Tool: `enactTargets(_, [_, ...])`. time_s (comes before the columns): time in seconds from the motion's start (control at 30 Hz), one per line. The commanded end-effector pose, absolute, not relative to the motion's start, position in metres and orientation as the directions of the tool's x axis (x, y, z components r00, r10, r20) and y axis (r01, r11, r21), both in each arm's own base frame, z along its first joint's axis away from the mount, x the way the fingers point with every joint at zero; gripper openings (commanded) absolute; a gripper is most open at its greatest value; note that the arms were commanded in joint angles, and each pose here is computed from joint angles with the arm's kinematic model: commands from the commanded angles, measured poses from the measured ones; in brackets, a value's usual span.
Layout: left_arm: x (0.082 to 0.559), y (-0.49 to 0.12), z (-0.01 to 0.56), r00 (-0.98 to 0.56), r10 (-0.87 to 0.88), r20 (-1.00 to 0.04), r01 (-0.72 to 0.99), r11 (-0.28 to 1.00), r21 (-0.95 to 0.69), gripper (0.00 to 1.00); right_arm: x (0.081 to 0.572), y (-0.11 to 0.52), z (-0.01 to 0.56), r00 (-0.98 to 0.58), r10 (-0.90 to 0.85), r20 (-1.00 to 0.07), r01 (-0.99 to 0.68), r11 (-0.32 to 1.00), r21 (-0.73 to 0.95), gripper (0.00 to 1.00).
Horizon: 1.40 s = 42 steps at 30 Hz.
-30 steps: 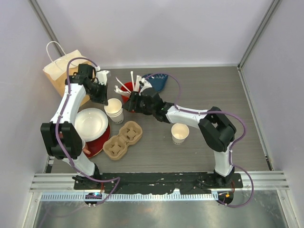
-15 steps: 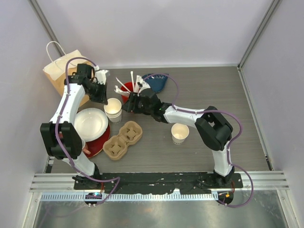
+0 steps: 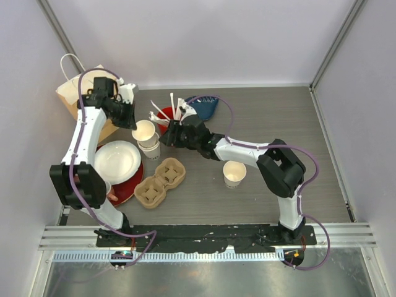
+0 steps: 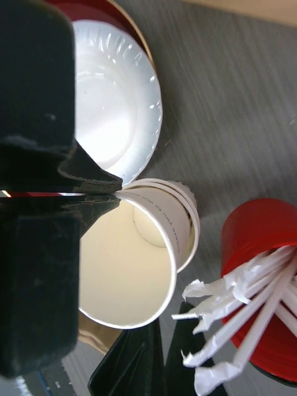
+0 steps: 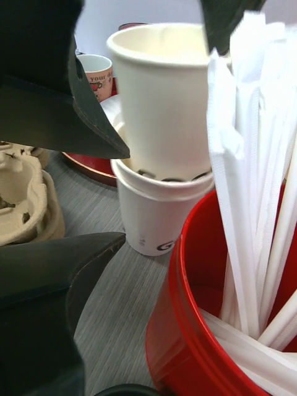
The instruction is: Pack the takeout coffee
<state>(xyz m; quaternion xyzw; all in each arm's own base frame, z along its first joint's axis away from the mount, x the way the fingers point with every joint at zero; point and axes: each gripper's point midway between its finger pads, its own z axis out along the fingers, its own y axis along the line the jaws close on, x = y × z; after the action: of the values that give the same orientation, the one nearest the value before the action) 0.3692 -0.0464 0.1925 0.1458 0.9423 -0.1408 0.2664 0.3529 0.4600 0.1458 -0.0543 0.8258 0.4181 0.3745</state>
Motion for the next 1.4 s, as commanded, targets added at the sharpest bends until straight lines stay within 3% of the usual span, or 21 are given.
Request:
enactTargets(0.0, [0.371,-0.034,0.262,-0.703,0.209,-0.679,0.356,0.931,-0.084,0.00,0.349,0.451,0.221,-0.610,0.274,-0.743,-0.484,0.613,0.624,0.56])
enactTargets(0.37, [0.327,-0.038,0.379,-0.488,0.226,-0.843,0.385,0.923,0.025,0.00,0.331,0.393,0.295,-0.459,0.305,-0.835,-0.527,0.663,0.532,0.57])
enactTargets(0.53, [0.280,-0.072,0.429,-0.376,0.212,-0.902,0.526,0.850,-0.019,0.00,0.334,0.334,0.294,-0.412,0.252,-0.875,-0.479,0.757,0.444,0.59])
enactTargets(0.67, [0.251,-0.111,0.416,-0.406,0.295,-0.865,0.641,0.766,-0.040,0.00,0.343,0.266,0.288,-0.397,0.300,-0.867,-0.378,0.808,0.453,0.59])
enactTargets(0.8, [0.207,-0.183,0.380,-0.365,0.507,-0.781,0.827,0.561,-0.023,0.00,0.339,0.201,0.279,-0.385,0.307,-0.870,-0.271,0.864,0.425,0.61])
enactTargets(0.9, [0.201,-0.208,0.354,-0.321,0.629,-0.708,0.866,0.498,0.050,0.00,0.339,0.163,0.265,-0.390,0.314,-0.866,-0.191,0.892,0.410,0.61])
enactTargets(1.0, [0.212,-0.229,0.324,-0.307,0.689,-0.656,0.885,0.461,0.071,0.00,0.332,0.137,0.262,-0.372,0.320,-0.872,-0.149,0.906,0.396,0.61])
enactTargets(1.23, [0.229,-0.273,0.236,-0.344,0.774,-0.532,0.926,0.374,-0.054,0.00,0.322,0.111,0.260,-0.368,0.306,-0.878,-0.104,0.925,0.366,0.62])
enactTargets(1.37, [0.237,-0.292,0.212,-0.350,0.763,-0.544,0.929,0.358,-0.095,0.00,0.319,0.105,0.260,-0.366,0.295,-0.883,-0.097,0.931,0.351,0.63])
